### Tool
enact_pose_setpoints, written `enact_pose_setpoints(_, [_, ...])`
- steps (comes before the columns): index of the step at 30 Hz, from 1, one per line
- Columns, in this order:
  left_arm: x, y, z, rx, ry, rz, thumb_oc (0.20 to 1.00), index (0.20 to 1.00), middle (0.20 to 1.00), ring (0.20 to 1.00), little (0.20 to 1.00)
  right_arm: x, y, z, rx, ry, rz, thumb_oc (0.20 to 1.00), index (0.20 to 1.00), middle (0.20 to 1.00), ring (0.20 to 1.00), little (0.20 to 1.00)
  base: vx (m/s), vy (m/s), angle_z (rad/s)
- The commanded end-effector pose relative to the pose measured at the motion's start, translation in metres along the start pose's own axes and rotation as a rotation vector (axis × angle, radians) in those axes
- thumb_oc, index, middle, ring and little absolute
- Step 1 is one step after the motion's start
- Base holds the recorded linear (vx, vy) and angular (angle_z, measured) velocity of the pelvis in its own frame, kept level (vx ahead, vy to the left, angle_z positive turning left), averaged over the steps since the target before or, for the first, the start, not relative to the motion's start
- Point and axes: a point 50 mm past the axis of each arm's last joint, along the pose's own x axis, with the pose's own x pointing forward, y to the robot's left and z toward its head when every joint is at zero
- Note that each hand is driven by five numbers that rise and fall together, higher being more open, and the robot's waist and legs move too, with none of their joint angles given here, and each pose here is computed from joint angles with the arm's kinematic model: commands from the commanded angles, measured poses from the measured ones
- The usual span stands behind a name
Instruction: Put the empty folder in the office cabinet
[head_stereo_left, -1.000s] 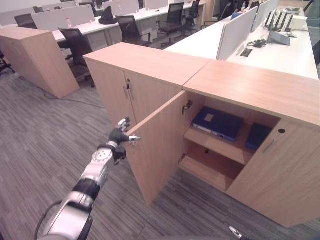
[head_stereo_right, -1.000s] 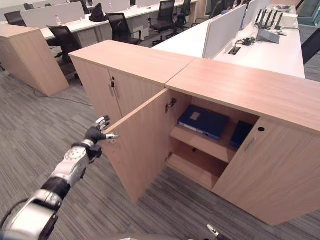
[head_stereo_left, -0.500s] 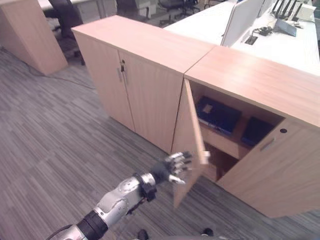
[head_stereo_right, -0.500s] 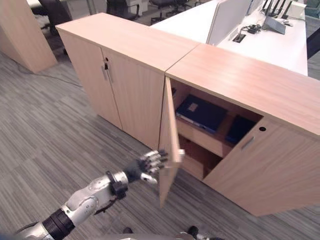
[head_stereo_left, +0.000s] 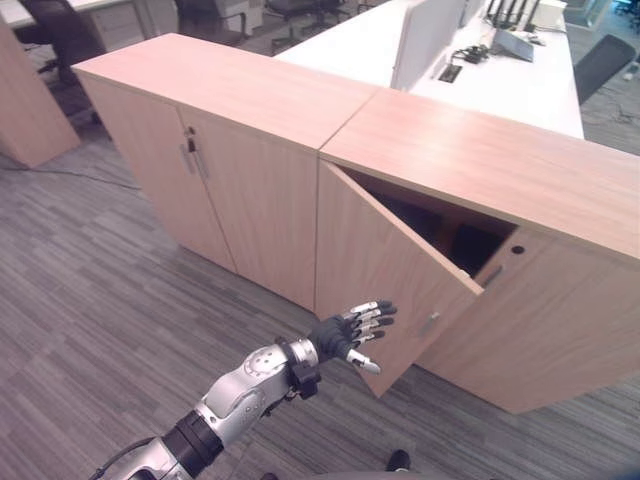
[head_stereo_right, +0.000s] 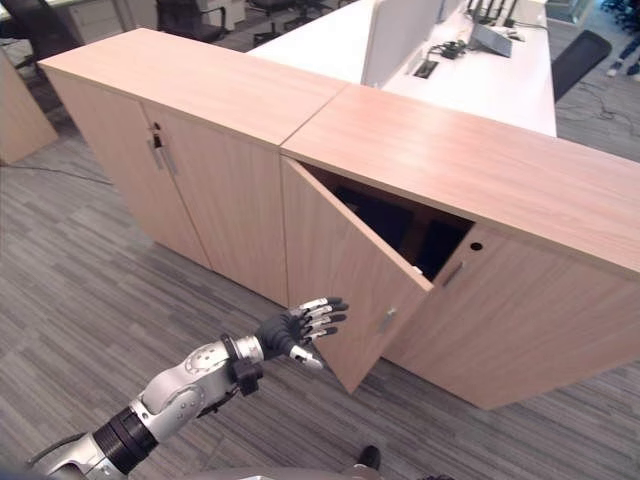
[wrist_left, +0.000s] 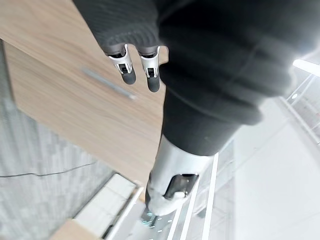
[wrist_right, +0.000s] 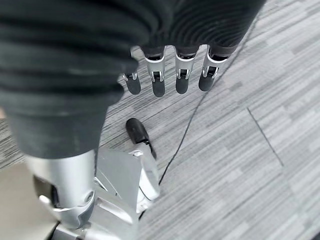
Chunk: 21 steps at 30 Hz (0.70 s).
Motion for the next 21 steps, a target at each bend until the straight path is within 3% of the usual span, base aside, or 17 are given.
enact_pose_setpoints(1, [0.003, -0.005, 0.016, 0.025, -0.116, -0.007, 1.000, 1.000, 1.000, 1.000, 1.000, 0.000, 0.006, 0.015, 0.030, -0.023, 0.019, 1.000, 1.000, 1.000, 1.000, 1.000, 0.06, -0.363, -0.47])
enact_pose_setpoints(21, [-0.034, 0.020, -0.018, -0.077, -0.089, 0.257, 1.000, 1.000, 1.000, 1.000, 1.000, -0.001, -0.011, 0.016, 0.032, -0.002, -0.056, 1.000, 1.000, 1.000, 1.000, 1.000, 0.01, -0.216, -0.34])
